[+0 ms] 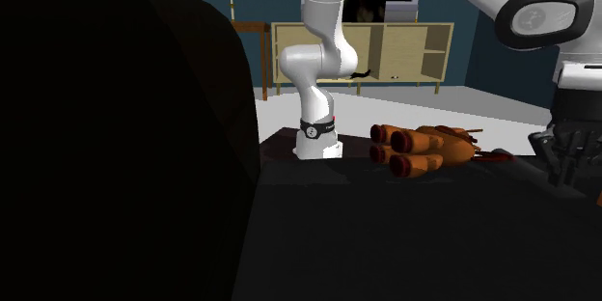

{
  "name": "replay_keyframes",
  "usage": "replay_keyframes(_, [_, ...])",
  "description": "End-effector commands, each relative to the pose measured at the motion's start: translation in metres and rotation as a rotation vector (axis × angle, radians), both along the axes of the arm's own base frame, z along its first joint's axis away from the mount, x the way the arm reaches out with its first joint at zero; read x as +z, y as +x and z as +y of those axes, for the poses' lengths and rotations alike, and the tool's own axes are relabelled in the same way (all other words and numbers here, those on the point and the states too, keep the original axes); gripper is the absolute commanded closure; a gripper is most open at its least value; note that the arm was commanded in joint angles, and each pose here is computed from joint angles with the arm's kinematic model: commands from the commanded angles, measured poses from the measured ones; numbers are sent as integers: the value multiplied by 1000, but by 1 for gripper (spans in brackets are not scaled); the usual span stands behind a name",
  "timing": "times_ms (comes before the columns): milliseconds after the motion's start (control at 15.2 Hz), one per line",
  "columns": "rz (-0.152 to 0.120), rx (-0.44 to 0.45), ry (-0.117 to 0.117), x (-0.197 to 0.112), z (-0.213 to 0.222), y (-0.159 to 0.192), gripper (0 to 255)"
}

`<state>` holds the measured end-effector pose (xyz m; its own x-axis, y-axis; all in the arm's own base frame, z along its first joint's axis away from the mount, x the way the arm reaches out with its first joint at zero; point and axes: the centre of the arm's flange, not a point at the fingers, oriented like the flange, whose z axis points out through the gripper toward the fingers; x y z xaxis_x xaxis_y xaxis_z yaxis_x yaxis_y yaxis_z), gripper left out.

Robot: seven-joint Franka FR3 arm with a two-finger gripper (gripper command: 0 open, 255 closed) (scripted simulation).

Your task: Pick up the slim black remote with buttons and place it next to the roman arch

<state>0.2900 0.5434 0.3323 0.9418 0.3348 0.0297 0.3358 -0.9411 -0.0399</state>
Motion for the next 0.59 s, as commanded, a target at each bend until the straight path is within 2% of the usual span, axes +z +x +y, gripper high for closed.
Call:
replay_keyframes(0, [0, 0, 0, -2, 0, 0, 255])
replay_keyframes(330, [0, 0, 0, -2, 0, 0, 255])
replay_keyframes(396, [0, 0, 0, -2, 0, 0, 0])
replay_keyframes(528, [0, 0, 0, -2, 0, 0, 0])
